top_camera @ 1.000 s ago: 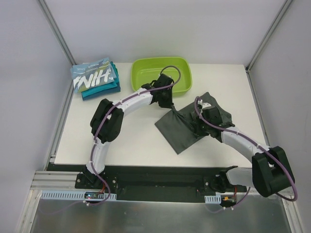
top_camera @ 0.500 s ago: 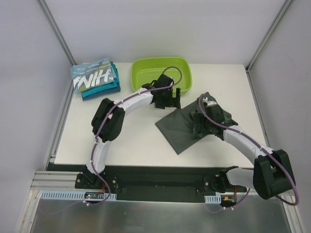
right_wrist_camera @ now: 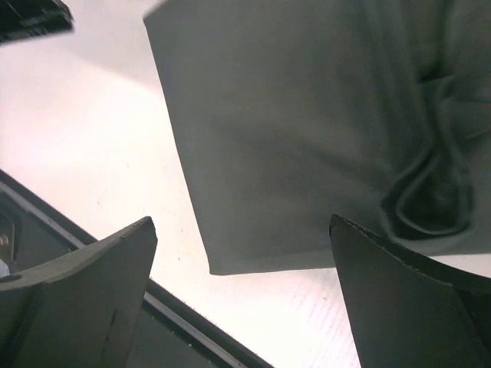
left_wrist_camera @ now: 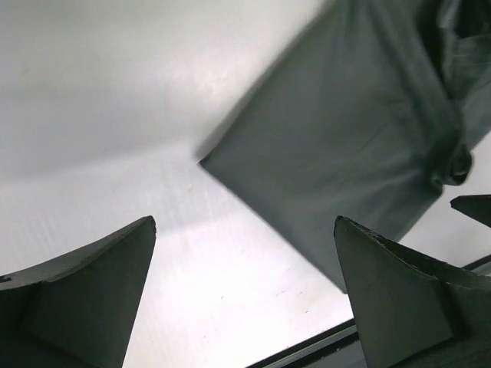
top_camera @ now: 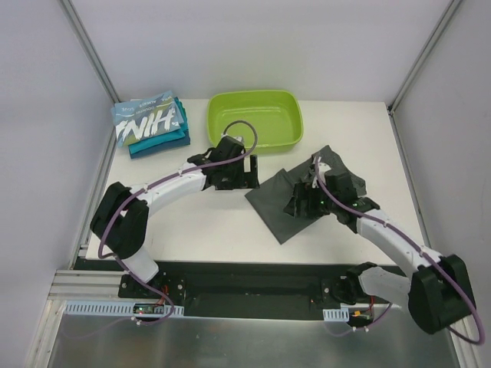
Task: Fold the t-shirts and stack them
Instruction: Fold the folded rectangular tshirt in 1/3 of the way, then grab one side of the 2/3 rectangular tshirt with both arms
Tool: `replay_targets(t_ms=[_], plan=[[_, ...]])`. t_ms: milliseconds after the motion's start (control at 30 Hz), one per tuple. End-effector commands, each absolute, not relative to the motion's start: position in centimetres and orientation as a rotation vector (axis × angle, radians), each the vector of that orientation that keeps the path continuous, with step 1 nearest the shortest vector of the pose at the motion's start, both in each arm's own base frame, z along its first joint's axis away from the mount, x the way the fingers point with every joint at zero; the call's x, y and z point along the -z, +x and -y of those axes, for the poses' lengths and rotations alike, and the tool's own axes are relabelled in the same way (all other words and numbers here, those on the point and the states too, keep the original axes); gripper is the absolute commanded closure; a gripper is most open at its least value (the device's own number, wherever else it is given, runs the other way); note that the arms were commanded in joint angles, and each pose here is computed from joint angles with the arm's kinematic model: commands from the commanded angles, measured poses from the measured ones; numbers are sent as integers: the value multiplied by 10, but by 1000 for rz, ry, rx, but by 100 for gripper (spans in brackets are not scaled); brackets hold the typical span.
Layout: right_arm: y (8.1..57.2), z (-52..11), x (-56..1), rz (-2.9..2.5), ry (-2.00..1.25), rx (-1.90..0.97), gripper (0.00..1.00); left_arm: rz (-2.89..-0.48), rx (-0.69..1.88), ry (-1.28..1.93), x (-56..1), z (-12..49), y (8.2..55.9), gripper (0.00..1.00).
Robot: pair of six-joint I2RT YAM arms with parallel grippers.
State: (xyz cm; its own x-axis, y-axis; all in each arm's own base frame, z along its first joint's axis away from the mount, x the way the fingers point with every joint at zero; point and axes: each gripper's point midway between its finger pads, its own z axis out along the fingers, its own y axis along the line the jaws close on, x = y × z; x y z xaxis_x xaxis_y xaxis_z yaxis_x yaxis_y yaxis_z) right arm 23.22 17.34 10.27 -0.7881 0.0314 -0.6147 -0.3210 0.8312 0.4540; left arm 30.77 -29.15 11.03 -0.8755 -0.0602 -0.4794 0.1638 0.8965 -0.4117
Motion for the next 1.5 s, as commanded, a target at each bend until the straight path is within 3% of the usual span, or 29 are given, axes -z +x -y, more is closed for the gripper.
replay_targets(t_ms=[0, 200, 400, 600, 767, 967, 1233, 1467], plan=[[231, -203, -94, -2449, -303, -806, 4, -2588, 519, -105, -91, 252, 304, 1], [251, -148, -57, -2644, -213, -407, 4, -2633, 509, -185, -76, 232, 297, 1], [283, -99, -69, -2595, -126, -121, 4, -2619, 497, -185, -78, 230, 299, 1], [276, -129, -98, -2524, -289, -317, 4, -2636, 533, -180, -77, 239, 301, 1], [234, -185, -106, -2391, -627, -452, 4, -2661, 630, -125, -74, 261, 310, 3], [183, -235, -90, -2343, -860, -599, 3, -2717, 721, -108, -62, 284, 317, 20], [157, -257, -60, -2422, -1023, -518, 4, -2791, 791, -87, -42, 294, 306, 44], [152, -251, -40, -2502, -1064, -400, 12, -2830, 791, -96, -28, 293, 300, 53]])
